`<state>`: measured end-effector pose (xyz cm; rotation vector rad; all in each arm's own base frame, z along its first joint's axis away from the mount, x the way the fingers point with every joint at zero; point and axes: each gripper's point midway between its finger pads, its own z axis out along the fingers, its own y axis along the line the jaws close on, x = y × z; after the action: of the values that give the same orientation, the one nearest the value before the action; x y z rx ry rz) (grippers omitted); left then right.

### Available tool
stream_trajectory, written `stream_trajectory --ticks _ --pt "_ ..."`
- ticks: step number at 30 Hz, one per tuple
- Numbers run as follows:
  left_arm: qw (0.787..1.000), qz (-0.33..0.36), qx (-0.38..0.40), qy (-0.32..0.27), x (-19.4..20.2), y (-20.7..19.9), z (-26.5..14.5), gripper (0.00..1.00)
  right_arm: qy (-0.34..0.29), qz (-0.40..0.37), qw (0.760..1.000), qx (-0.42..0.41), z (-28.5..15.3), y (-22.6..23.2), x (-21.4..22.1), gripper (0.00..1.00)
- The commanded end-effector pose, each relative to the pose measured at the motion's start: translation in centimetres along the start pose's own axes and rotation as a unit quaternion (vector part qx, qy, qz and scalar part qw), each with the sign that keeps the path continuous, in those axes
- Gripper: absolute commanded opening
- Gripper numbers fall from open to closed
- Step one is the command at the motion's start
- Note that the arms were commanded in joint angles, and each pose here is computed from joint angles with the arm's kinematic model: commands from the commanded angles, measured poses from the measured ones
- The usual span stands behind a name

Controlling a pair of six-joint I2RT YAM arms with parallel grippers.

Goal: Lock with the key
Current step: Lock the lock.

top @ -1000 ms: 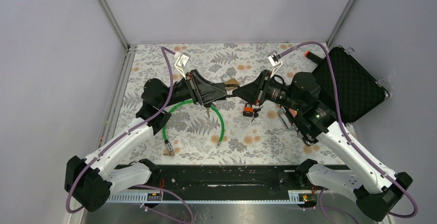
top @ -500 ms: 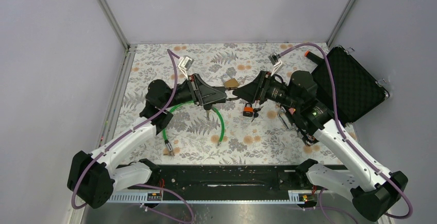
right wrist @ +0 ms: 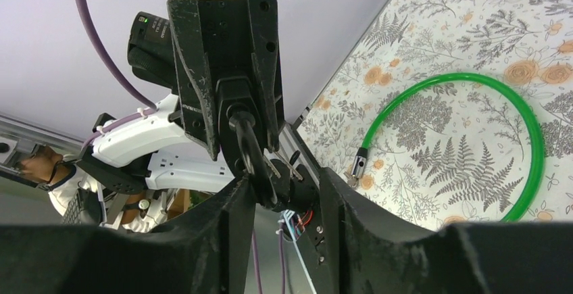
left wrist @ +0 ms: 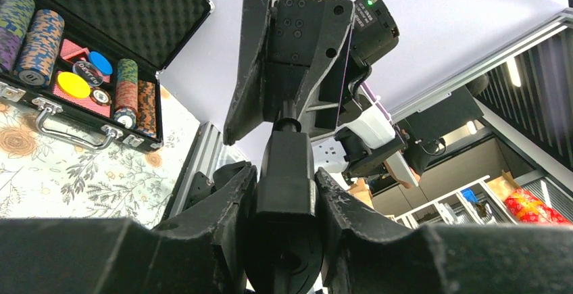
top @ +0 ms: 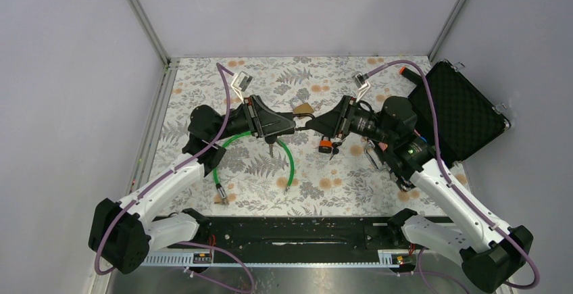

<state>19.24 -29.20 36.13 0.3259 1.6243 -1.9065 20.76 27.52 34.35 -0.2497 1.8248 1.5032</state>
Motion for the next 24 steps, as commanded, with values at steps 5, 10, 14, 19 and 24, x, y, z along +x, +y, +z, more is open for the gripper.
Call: stream_trajectory --ticks 5,10,14,19,24 --pt "0.997 0.051 0.053 -0.008 -0.8 -3.3 -0.3 0.00 -0.032 -0.031 0.998 -0.038 -0.9 2.6 -1.9 0.51" --pt "0.997 0.052 0.052 -0.007 -0.8 -3.3 -0.2 0.00 -0.031 -0.035 0.998 -0.044 -1.0 3.0 -2.1 0.30" --pt "0.997 0.056 0.050 -0.004 -0.7 -3.2 -0.2 0.00 -0.018 -0.022 0.997 -0.070 -0.6 3.9 -2.0 0.04" --pt "0.997 0.053 0.051 -0.001 -0.6 -3.1 -0.1 0.00 -0.013 -0.013 0.997 -0.071 -0.1 3.7 -2.0 0.00" --pt "0.997 0.047 0.057 0.006 -0.3 -3.2 0.4 0.00 -0.010 -0.017 0.998 -0.061 0.9 3.2 -1.4 0.00"
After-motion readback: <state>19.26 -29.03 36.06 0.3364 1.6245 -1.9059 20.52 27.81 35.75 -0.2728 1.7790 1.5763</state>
